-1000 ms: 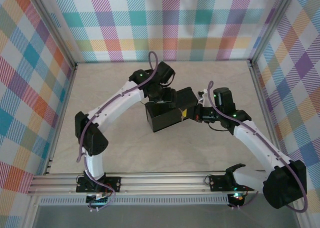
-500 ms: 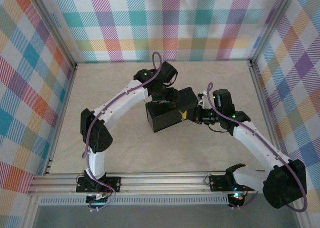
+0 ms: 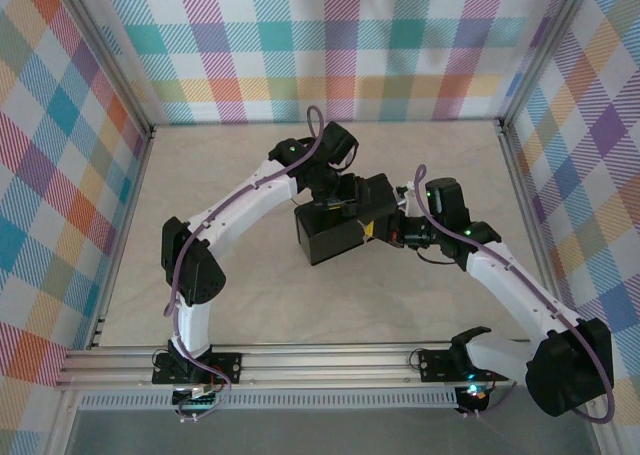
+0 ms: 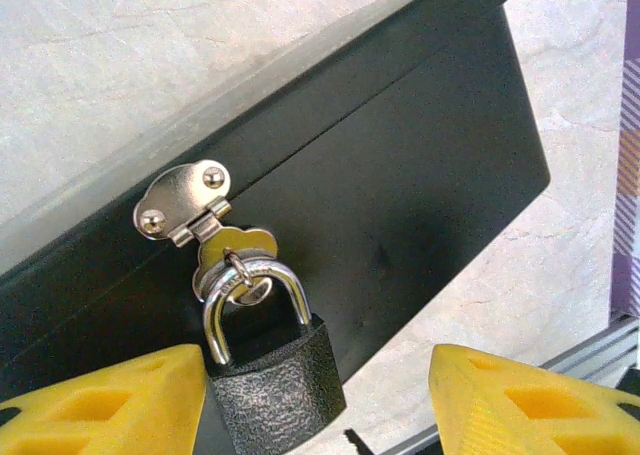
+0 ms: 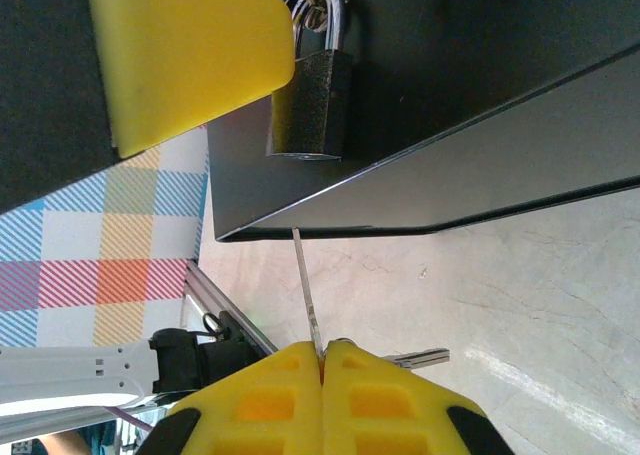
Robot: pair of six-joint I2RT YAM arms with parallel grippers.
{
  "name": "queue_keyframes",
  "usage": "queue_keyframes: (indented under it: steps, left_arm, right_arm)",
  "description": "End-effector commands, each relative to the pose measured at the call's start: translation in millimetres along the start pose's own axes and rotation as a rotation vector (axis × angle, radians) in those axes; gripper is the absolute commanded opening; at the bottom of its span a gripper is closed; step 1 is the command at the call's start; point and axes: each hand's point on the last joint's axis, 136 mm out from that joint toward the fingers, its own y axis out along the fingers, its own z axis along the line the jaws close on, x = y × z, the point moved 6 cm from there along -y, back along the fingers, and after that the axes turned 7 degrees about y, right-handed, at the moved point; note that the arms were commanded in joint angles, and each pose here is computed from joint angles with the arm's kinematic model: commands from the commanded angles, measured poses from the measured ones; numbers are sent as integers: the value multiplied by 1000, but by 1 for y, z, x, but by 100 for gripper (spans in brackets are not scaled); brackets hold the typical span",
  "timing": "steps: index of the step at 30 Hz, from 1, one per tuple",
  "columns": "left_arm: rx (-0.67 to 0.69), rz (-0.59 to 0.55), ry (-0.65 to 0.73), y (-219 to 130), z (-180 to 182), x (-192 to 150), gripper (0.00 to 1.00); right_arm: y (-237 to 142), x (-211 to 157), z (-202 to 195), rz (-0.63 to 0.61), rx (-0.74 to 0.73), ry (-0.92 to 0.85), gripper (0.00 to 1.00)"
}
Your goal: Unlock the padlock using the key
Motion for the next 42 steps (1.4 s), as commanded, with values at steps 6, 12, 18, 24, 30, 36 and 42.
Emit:
queue_keyframes:
  steps: [6,12,18,24,30,36,42]
  left_arm:
    - [131,-95,257,-46,7,21,63]
    - [250,-108,487,-41,17,30,61]
    - [327,-103,631,-28,40,45,61]
    - [194,-78,430,-27,76,59,61]
    - [-74,-76,316,-26,84,45,61]
    - [-198,-58,294,-32,76,26,61]
    - [-277,-42,251,-36,74,3,62]
  right_arm:
    - [-4,-6,-1,15,15,11,3]
    - [3,-3,3,16,94,51,3]
    - [10,-3,6,24,97,74,2]
    - [15,-1,9,8,96,97,2]
    - [12,-2,12,8,104,92,2]
    - [10,-4,11,0,98,85,2]
    - [9,-3,4,-24,39,105,2]
